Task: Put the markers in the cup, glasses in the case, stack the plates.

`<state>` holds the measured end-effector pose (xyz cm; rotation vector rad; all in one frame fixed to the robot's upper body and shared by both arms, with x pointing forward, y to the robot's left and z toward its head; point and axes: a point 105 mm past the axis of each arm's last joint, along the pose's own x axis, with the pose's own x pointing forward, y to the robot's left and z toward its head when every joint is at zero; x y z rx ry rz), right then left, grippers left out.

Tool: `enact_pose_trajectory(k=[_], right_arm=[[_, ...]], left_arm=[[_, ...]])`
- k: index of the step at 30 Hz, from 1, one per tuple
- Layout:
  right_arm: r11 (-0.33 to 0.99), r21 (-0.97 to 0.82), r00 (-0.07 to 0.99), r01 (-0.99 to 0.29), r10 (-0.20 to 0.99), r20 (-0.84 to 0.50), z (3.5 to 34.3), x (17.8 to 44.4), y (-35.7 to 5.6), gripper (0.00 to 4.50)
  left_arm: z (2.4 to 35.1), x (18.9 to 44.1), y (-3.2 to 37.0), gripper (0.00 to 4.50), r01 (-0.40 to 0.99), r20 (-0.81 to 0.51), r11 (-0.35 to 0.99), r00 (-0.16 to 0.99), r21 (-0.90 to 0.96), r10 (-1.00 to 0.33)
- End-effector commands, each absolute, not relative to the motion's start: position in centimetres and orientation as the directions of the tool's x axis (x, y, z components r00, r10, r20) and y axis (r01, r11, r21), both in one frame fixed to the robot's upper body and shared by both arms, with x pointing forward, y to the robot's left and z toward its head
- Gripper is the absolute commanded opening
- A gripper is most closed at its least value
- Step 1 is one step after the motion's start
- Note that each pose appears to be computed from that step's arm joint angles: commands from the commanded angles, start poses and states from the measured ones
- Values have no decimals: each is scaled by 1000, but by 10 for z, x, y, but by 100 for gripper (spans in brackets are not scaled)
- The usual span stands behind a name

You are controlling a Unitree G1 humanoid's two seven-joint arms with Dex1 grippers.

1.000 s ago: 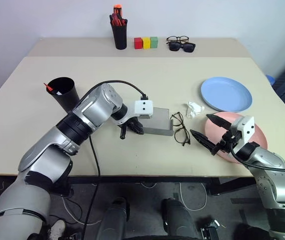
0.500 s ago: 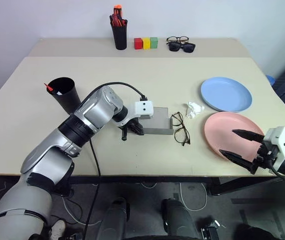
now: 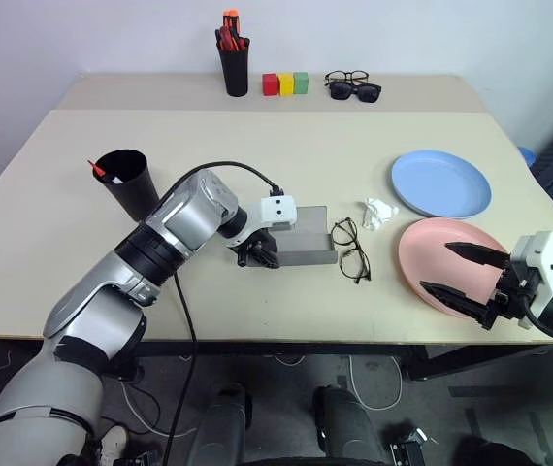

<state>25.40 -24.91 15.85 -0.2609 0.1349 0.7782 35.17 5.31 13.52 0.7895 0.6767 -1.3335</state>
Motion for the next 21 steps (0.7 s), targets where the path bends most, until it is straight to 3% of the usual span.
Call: enact_pose_trajectory(k=[1, 8, 11, 15, 17, 21], right_arm=[[657, -163, 677, -736, 710, -192, 166, 258, -232, 450], [630, -53, 628, -775, 758, -177, 166, 275, -205, 450], [585, 30, 572, -810, 801, -179, 160, 283, -194, 450], [549, 98, 526, -830, 829, -190, 152, 292, -190, 450], [529, 146, 498, -836, 843, -203, 149, 295, -191, 450], [504, 224, 453, -834, 858, -240, 141, 308, -190, 450]], left_arm=[[152, 352, 50, 359, 989, -771, 63, 143, 133, -620], [189, 351, 56, 359, 978, -630, 116, 201, 174, -750], [224, 344, 64, 359, 936, -355, 215, 309, 280, -883], [224, 322, 80, 359, 888, -232, 250, 356, 386, -905], [229, 314, 81, 359, 924, -134, 291, 330, 247, -934], [219, 300, 86, 359, 923, -87, 318, 343, 217, -935]])
